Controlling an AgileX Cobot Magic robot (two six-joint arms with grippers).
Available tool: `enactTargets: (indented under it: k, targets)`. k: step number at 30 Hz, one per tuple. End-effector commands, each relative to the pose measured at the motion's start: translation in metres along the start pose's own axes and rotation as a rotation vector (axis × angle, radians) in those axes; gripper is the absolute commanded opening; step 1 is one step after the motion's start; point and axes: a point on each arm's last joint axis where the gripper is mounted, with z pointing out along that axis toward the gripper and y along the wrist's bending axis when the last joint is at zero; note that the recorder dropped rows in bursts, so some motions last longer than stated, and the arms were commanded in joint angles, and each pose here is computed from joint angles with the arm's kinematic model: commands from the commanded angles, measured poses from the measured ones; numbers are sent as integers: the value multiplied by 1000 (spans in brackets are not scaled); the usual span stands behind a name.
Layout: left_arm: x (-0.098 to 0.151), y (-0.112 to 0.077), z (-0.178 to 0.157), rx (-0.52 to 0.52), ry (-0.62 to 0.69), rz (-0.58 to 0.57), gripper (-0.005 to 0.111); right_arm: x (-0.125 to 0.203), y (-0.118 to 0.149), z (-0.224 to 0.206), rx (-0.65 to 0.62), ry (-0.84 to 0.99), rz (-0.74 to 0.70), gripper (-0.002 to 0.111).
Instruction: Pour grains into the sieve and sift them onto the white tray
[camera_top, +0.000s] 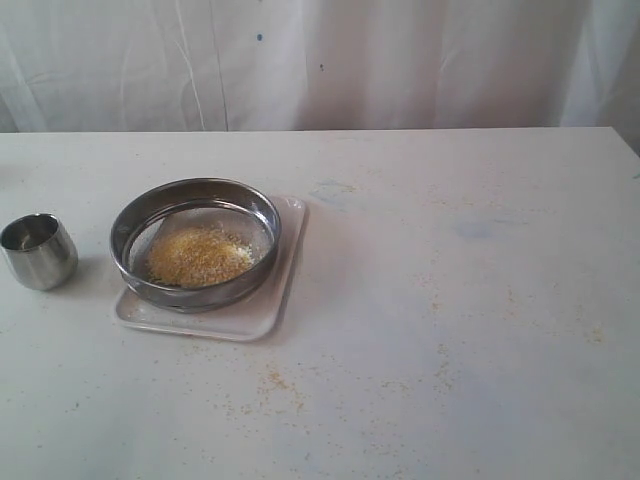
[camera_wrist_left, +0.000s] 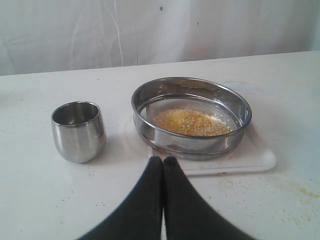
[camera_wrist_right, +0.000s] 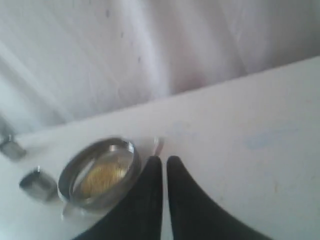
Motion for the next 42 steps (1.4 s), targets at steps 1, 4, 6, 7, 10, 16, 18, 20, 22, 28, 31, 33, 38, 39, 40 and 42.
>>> enactTargets:
  k: [1, 4, 6, 7, 10, 16, 18, 20, 22, 28, 31, 33, 38, 39, 40, 42]
  targets:
    - [1, 0, 0, 6, 0, -3, 0, -10, 15, 46, -71, 312, -132, 23]
    - [1, 0, 0, 6, 0, -3, 0, -15, 17, 79, -76, 399, -154, 50]
    - [1, 0, 0, 6, 0, -3, 0, -12, 14, 104, -75, 472, -183, 64]
    - [1, 0, 0, 6, 0, -3, 0, -10, 14, 115, -88, 519, -210, 70]
    - [1, 0, 0, 6, 0, -3, 0, -5, 12, 142, -110, 608, -221, 74]
    - [1, 0, 0, 6, 0, -3, 0, -3, 6, 179, -73, 624, -191, 74]
    - [1, 0, 0, 6, 0, -3, 0, -4, 6, 187, -66, 627, -158, 74]
    - [1, 0, 0, 6, 0, -3, 0, -5, 6, 195, -68, 649, -151, 74]
    - [1, 0, 0, 6, 0, -3, 0, -5, 9, 202, -84, 689, -149, 74]
    - [1, 0, 0, 6, 0, -3, 0, -8, 30, 218, -136, 722, -187, 74]
    - [1, 0, 0, 6, 0, -3, 0, -10, 34, 224, -99, 724, -216, 74]
    - [1, 0, 0, 6, 0, -3, 0, -10, 36, 226, -72, 729, -233, 74]
    - [1, 0, 0, 6, 0, -3, 0, -1, 37, 231, 3, 778, -352, 74]
    - [1, 0, 0, 6, 0, -3, 0, 0, 37, 232, 19, 776, -358, 74]
    - [1, 0, 0, 6, 0, -3, 0, 3, 38, 234, 26, 783, -357, 74]
    - [1, 0, 0, 6, 0, -3, 0, 8, 42, 240, 16, 793, -363, 74]
